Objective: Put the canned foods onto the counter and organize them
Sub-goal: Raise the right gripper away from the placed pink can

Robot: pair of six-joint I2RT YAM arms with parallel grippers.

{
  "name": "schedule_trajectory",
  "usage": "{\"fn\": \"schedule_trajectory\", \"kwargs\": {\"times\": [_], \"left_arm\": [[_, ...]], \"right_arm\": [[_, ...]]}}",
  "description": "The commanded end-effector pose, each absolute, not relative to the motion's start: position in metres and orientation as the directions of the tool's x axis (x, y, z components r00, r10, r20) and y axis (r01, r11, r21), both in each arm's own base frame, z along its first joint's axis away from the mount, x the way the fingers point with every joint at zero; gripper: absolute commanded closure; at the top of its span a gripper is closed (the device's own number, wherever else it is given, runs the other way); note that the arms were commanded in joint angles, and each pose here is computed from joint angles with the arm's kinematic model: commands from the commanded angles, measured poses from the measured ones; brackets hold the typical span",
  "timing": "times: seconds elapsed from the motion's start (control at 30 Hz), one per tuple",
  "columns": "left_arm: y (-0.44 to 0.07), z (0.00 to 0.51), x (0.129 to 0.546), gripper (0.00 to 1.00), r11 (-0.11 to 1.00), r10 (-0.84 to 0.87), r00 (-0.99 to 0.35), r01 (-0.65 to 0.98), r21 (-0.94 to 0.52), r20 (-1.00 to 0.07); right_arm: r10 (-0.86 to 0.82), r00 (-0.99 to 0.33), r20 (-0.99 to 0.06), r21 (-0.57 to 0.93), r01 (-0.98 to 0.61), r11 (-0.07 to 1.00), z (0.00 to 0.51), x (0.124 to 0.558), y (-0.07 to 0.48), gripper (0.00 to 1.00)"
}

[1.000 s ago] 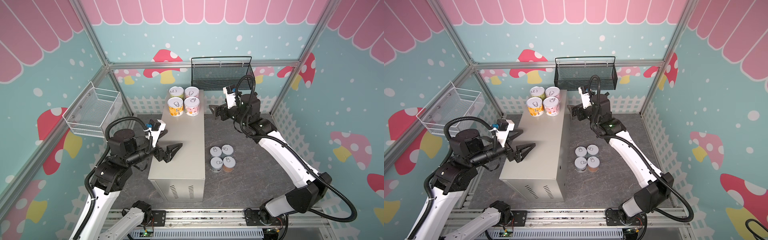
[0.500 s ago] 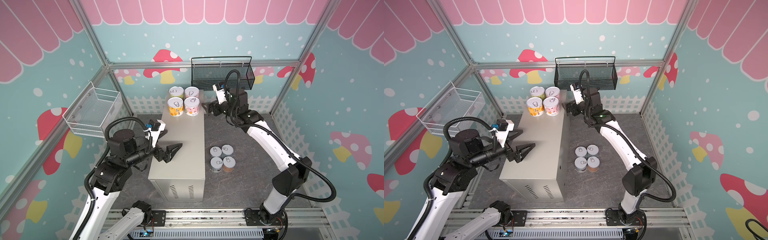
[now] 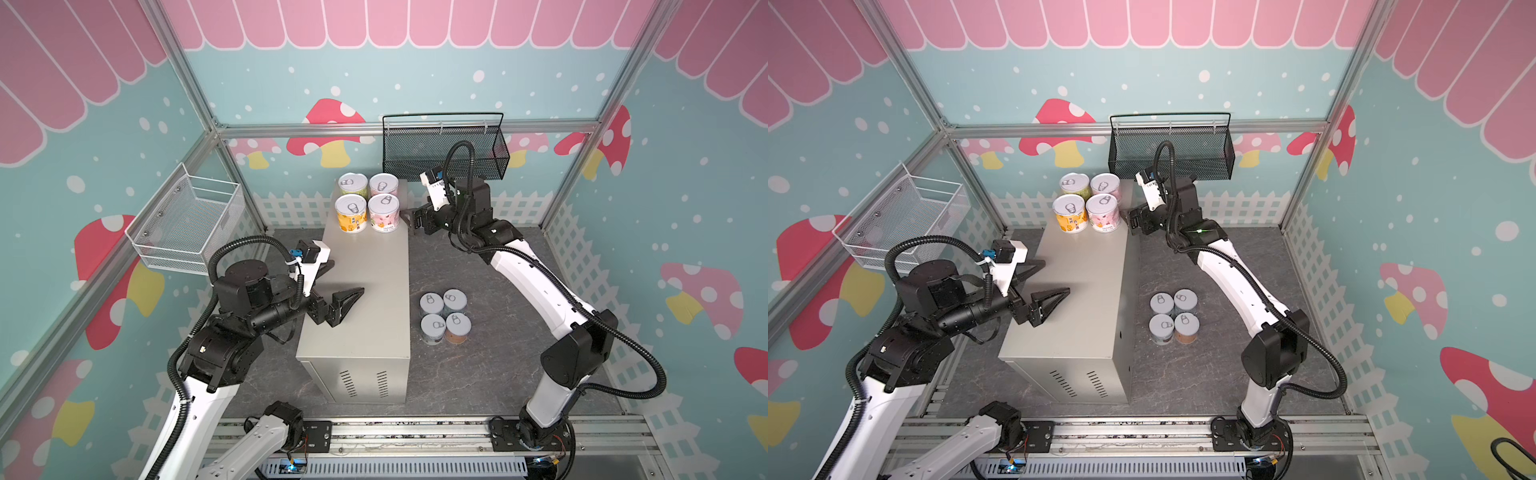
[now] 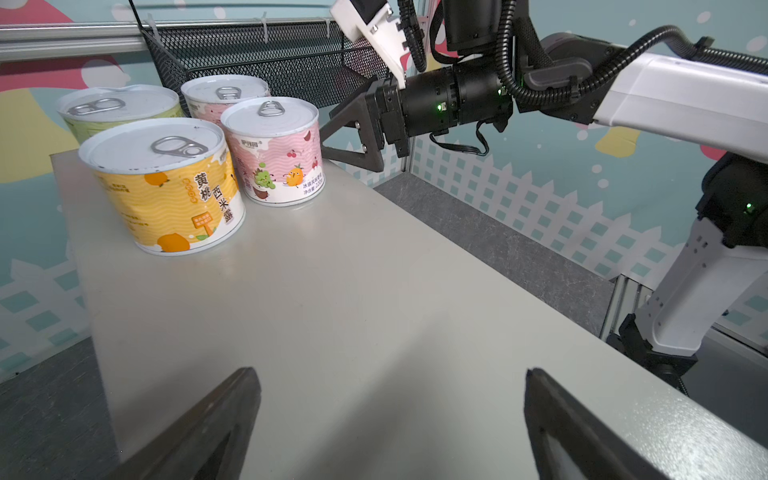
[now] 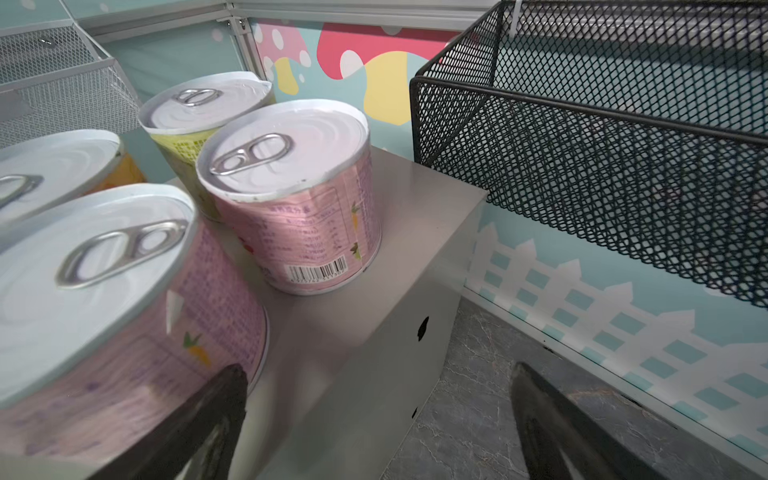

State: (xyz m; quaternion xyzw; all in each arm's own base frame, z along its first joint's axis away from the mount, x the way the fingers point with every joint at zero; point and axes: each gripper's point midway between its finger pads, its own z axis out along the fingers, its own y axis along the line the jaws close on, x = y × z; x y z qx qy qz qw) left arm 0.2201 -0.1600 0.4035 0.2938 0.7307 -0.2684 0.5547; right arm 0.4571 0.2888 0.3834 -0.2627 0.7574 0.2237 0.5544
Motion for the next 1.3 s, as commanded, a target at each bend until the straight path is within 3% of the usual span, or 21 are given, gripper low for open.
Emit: {"fn": "schedule_trajectory", "kwargs": {"times": [0.0, 1.27], "left_arm": [[-0.157, 0.405, 0.222, 0.0, 0.694, 0.139, -0.188, 0.719, -0.04, -0.972], [-0.156, 0.405, 0.223, 0.0, 0.694, 0.136, -0.189, 0.718, -0.043, -0.973]], "right_arm": [[-0.154, -0.224, -0.962, 0.037, -0.668, 0.743, 0.389, 0.452, 0.29, 0.01], [-0.148, -0.225, -0.963, 0.037, -0.655, 0.755, 0.39, 0.435, 0.279, 0.01]]}}
